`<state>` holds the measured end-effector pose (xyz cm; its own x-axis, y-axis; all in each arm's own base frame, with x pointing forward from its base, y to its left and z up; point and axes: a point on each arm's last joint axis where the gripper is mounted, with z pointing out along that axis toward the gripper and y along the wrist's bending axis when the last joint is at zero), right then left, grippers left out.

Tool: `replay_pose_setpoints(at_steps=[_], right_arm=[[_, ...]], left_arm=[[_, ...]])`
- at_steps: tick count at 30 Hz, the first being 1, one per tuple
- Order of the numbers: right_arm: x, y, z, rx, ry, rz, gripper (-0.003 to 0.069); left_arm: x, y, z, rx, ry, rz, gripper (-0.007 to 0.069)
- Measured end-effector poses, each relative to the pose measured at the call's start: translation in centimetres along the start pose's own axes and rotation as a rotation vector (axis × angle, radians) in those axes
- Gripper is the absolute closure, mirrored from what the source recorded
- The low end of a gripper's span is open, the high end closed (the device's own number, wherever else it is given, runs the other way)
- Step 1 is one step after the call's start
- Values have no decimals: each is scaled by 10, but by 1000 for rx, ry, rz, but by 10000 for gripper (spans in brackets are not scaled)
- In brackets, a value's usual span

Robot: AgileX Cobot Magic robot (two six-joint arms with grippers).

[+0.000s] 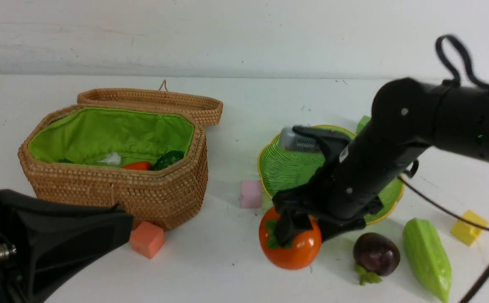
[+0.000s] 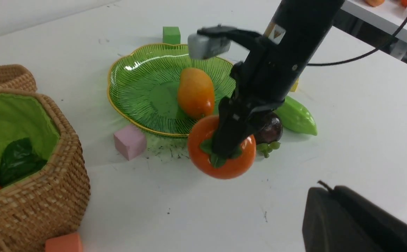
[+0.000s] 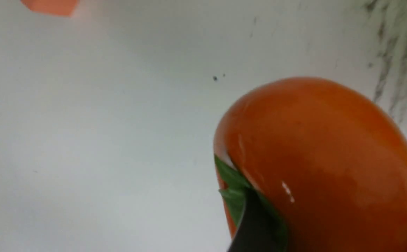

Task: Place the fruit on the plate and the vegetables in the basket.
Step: Grab a tomato with your right arm and place it on the plate on the right, then use the right arm to grab a mangosteen and put it into the right plate

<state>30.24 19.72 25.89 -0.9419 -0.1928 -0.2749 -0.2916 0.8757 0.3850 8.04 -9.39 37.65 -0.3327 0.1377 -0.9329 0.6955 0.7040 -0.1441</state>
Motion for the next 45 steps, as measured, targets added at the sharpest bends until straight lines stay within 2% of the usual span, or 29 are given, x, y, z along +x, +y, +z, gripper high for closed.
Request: replay_pose_setpoints(at_steps=[3, 6, 10, 11, 12, 17, 20, 23, 26, 28, 30, 32, 33, 34, 37, 38, 39, 41, 42, 45], right_arm=[[-14, 0, -26, 17, -112, -2, 161], [-32, -14, -35, 44, -246, 32, 161], [-53, -40, -28, 78, -379, 79, 161], [-55, -43, -26, 83, -384, 82, 161], [-59, -48, -20, 94, -402, 82, 161], [-70, -59, 0, 119, -451, 44, 160], [-72, -60, 2, 131, -468, 26, 109], [-72, -62, 3, 155, -470, -8, 6], [-72, -62, 2, 165, -463, -22, -17], [-69, -60, -3, 168, -446, -29, -8], [-64, -56, -15, 166, -422, -37, 25], [-57, -48, -36, 162, -406, -51, 82], [-50, -41, -53, 159, -378, -59, 142], [-49, -40, -56, 157, -386, -61, 152], [-14, -26, -103, 167, -273, -87, 354], [-8, -27, -105, 173, -244, -87, 377], [10, -27, -111, 180, -181, -66, 463], [29, -31, -110, 191, -126, -33, 534], [39, -35, -105, 200, -90, -16, 557], [61, -47, -85, 223, -6, 23, 560]], left_arm=[[-4, 2, 0, -21, -46, 38, 634], [-10, 5, -1, -58, -106, 63, 631], [-16, 9, -2, -105, -172, 38, 630], [-16, 10, -2, -69, -175, 47, 630], [-18, 11, -2, -128, -194, 26, 629], [-20, 14, -3, -153, -224, -10, 627], [-20, 14, -3, -153, -226, -16, 627], [-20, 14, -3, -150, -227, -20, 627], [-20, 14, -3, -148, -227, -24, 627], [-20, 13, -3, -144, -226, -30, 627], [-20, 13, -3, -141, -224, -37, 627], [-20, 13, -3, -138, -223, -43, 627], [-20, 13, -3, -133, -220, -51, 627], [-20, 13, -3, -137, -220, -51, 627], [-18, 11, -3, -118, -209, -75, 627], [-18, 11, -3, -114, -207, -82, 627], [-18, 11, -2, -107, -204, -92, 627], [-17, 10, -2, -101, -198, -93, 627], [-17, 10, -2, -98, -194, -82, 627], [-16, 8, -2, -84, -180, -55, 627]])
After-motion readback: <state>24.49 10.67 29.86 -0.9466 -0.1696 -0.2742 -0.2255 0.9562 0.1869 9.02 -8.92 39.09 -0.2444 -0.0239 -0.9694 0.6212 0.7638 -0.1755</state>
